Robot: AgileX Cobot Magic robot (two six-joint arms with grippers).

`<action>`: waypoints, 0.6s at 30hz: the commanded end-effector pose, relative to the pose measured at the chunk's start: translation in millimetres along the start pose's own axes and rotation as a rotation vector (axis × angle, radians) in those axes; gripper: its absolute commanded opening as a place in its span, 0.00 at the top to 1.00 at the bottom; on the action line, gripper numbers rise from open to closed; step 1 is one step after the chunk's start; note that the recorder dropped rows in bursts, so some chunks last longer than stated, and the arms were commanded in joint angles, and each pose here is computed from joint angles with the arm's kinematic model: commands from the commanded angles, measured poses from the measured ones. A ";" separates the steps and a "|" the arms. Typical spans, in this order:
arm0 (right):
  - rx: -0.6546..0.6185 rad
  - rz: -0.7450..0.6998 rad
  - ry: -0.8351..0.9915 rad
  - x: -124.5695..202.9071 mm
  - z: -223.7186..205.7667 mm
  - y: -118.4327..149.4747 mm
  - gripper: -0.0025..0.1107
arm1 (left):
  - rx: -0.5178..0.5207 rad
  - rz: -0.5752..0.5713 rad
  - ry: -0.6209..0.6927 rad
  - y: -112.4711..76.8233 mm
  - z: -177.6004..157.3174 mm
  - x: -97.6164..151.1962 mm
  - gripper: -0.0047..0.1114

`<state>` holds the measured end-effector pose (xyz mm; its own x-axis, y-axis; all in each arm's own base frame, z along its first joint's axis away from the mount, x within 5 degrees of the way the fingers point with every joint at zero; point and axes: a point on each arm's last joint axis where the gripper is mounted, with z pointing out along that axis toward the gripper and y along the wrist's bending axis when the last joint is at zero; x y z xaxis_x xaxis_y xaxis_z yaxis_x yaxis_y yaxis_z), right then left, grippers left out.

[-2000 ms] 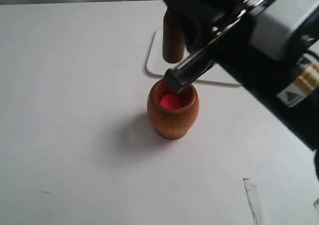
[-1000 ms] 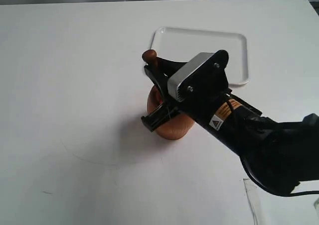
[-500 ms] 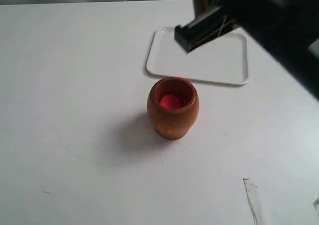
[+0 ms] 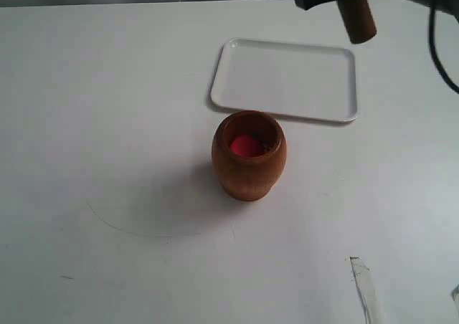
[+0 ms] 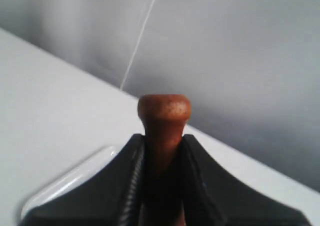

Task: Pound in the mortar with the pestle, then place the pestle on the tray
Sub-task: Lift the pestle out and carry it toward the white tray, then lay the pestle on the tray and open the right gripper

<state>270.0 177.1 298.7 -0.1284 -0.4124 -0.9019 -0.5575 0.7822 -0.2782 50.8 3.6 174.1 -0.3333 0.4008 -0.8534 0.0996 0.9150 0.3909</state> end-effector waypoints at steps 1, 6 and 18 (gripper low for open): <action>-0.130 0.019 0.192 31.0 59.6 -3.9 0.98 | 0.008 -0.012 -0.007 -0.6 0.0 -0.4 0.96; -0.180 0.008 0.290 59.4 113.3 2.1 0.98 | 0.008 -0.012 -0.007 -0.6 0.0 -0.4 0.96; -0.245 0.007 0.450 128.8 179.1 24.3 0.98 | 0.008 -0.012 -0.007 -0.6 0.0 -0.4 0.96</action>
<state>383.3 228.8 123.5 -0.4442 -0.6010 -0.6645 -0.7281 0.6743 -0.1232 50.8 3.6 174.1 -0.3333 0.4008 -0.8534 0.0996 0.9150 0.3909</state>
